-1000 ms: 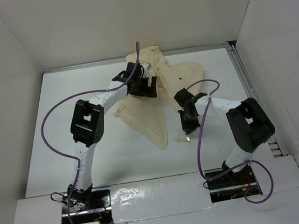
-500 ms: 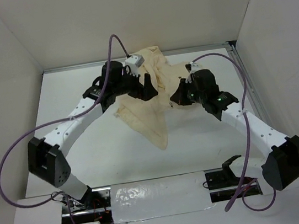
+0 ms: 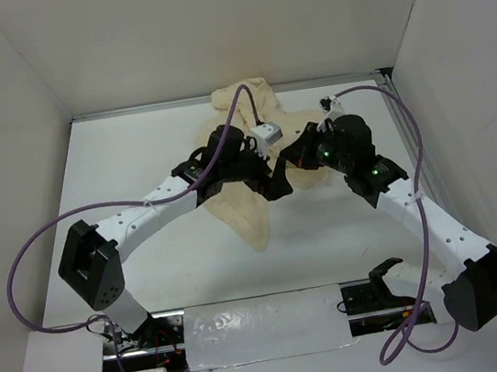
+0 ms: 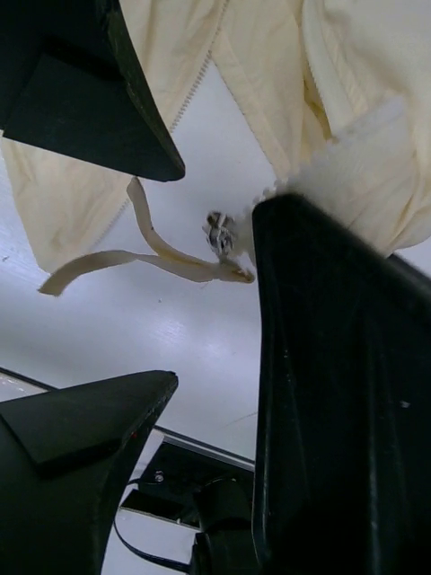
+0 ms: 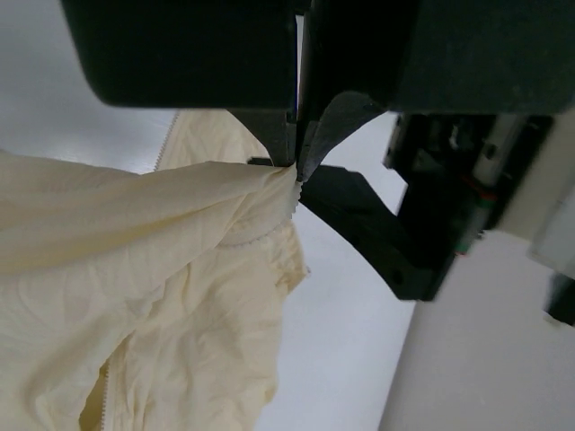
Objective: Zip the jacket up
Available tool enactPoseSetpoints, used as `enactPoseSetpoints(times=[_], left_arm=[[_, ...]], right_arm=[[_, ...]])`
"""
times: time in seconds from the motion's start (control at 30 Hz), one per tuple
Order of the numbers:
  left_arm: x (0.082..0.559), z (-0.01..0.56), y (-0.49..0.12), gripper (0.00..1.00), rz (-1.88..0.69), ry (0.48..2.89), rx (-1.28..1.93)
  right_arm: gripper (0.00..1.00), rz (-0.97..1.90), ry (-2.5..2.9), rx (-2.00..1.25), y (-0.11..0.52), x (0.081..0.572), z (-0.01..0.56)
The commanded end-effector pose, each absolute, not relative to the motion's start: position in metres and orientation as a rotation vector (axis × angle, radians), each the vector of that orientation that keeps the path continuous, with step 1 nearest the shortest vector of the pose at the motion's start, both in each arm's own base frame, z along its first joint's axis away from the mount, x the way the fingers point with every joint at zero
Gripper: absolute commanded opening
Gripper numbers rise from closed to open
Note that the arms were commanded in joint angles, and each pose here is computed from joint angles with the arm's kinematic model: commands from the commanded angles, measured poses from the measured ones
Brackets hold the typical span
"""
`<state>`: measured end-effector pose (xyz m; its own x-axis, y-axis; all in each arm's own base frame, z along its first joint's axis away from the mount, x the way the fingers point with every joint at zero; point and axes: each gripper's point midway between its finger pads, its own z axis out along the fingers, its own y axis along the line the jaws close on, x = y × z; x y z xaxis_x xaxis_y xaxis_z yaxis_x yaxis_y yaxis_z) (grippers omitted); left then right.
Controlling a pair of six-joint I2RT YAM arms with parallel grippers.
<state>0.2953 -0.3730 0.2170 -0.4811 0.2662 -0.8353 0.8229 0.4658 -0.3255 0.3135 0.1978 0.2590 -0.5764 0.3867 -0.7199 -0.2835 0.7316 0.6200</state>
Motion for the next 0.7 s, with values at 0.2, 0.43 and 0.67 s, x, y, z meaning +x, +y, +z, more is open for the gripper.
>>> enactPoseSetpoints(times=[0.2,0.43,0.67], left_arm=[[0.305,0.238,-0.388,0.37,-0.95,1.893,0.849],[0.288,0.213,-0.376,0.0,-0.927,2.013,0.759],[0.229,0.168,-0.373,0.0,-0.948,2.196,0.706]], right_arm=[[0.0,1.102,1.847,0.183,0.204,0.303,0.295],[0.0,1.138,1.666,0.438,0.182,0.315,0.311],[0.0,1.087,1.481,0.709,0.145,0.335,0.336]])
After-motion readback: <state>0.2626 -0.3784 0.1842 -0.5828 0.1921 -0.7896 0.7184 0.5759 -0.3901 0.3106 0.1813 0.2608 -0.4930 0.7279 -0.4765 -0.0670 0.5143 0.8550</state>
